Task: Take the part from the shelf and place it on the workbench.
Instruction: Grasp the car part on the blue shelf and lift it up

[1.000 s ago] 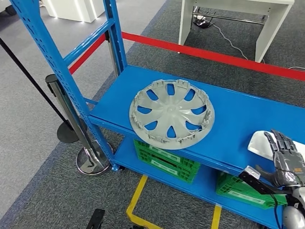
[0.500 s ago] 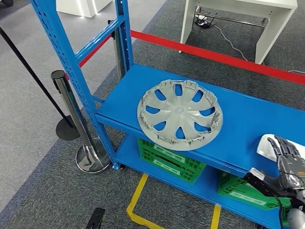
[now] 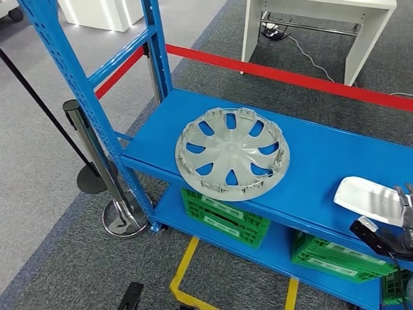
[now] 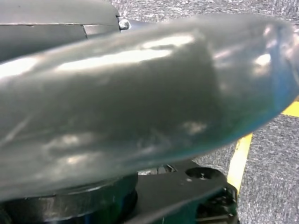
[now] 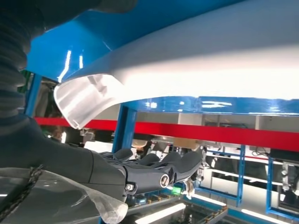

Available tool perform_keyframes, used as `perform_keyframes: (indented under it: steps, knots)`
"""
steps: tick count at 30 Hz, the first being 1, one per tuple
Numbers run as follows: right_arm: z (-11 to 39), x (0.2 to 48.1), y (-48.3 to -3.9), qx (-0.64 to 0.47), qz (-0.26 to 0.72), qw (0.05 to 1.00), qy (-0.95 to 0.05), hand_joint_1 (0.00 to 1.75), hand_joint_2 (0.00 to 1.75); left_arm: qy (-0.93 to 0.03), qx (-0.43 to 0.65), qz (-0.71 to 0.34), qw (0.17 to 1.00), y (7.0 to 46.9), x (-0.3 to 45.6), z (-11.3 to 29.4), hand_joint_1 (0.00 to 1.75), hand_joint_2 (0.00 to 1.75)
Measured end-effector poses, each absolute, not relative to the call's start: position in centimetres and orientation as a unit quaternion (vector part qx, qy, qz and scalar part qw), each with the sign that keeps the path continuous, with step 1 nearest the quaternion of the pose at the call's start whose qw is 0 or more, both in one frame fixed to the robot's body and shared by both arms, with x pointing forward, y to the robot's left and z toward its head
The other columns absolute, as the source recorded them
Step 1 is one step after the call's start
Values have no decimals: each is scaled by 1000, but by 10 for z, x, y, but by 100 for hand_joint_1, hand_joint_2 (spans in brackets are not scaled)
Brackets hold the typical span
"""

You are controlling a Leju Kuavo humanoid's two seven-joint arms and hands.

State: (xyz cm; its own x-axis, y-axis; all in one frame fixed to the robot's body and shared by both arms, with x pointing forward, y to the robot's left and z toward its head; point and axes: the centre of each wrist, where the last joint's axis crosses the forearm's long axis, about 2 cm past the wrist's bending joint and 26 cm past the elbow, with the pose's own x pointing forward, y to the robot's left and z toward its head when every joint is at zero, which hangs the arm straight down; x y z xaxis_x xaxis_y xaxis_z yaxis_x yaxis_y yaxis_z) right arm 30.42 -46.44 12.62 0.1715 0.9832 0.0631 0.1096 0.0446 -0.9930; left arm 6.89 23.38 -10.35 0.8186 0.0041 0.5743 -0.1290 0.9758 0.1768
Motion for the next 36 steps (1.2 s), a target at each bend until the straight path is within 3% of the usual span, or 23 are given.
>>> perform_keyframes:
  steps: [5,9,36]
  knots:
    - [124,304,-475,-557,413,540,-476,0,175,-300,104,34,948,234,71,-103,0,0]
    - [121,301,-484,-554,416,553,-462,175,175,-300,103,31,948,233,72,-103,0,0]
    - [111,291,-494,-534,420,551,-484,175,175,-300,102,28,948,231,72,-103,0,0]
